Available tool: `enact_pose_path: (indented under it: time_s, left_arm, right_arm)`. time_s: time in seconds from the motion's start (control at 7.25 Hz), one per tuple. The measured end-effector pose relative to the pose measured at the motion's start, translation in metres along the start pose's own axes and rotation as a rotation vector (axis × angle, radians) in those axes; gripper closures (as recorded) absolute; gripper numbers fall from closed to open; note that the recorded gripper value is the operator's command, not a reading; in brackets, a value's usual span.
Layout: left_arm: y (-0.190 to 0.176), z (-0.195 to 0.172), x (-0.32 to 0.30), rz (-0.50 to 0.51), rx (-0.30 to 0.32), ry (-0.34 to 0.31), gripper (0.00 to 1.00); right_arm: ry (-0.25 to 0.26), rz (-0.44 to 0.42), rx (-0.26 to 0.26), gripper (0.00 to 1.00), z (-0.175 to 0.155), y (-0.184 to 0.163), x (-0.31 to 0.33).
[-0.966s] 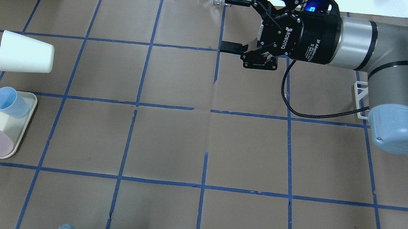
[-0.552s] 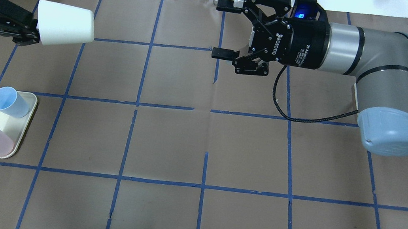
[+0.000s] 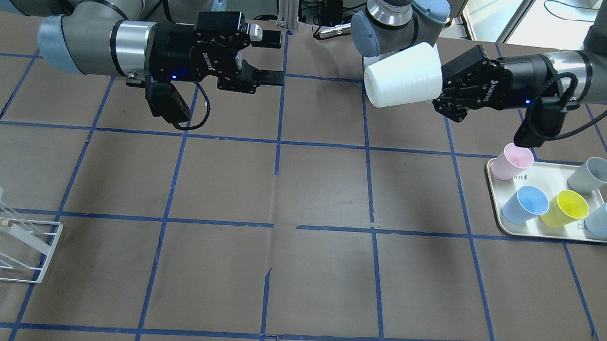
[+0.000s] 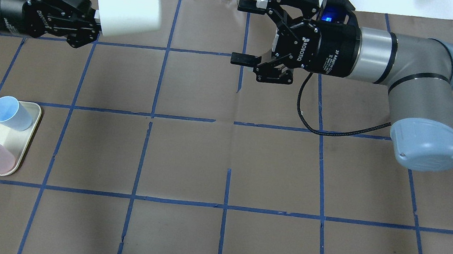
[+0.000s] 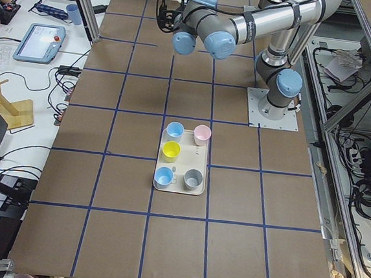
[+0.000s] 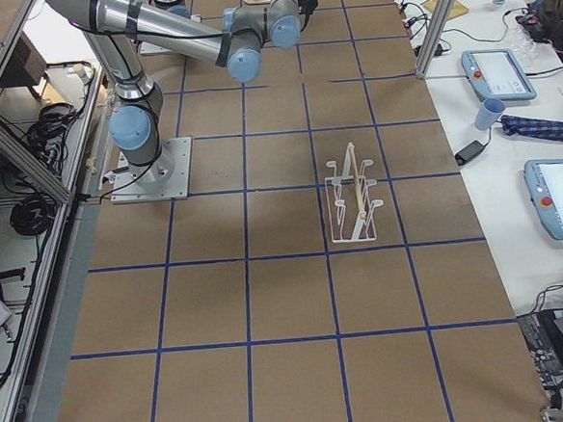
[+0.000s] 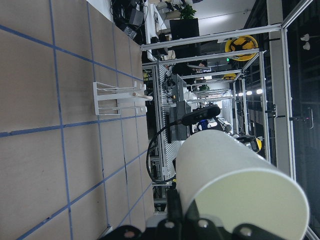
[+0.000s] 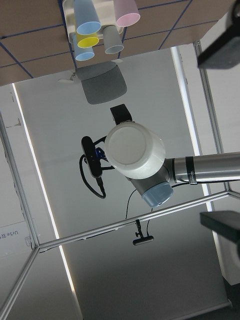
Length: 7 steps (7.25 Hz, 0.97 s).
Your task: Transfer IKEA cup to right arm and place on rack
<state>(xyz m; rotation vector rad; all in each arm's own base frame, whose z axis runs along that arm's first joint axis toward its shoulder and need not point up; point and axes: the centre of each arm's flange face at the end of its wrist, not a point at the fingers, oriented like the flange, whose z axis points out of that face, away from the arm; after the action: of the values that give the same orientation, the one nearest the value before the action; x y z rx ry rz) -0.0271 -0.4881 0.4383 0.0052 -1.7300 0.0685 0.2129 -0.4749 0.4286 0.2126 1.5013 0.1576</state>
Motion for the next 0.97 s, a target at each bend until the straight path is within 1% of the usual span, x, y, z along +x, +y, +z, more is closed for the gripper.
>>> enact_pose_path:
  time_s: [0.28, 0.41, 0.69, 0.97]
  left_arm:
    - [0.008, 0.033, -0.001, -0.035, -0.059, 0.012, 1.00]
    - [0.011, 0.046, 0.002, -0.039, -0.078, 0.014, 1.00]
    - [0.018, 0.066, 0.014, -0.043, -0.092, 0.019, 1.00]
    - [0.022, 0.086, 0.022, -0.047, -0.090, 0.034, 1.00]
  right_arm:
    - [-0.001, 0.000, -0.023, 0.00, 0.010, 0.003, 0.001]
    - [-0.001, 0.004, -0.031, 0.00, 0.014, 0.004, 0.003]
    - [-0.001, 0.012, -0.037, 0.00, 0.017, 0.003, 0.007]
    - [-0.009, 0.021, -0.041, 0.00, 0.018, 0.001, 0.006]
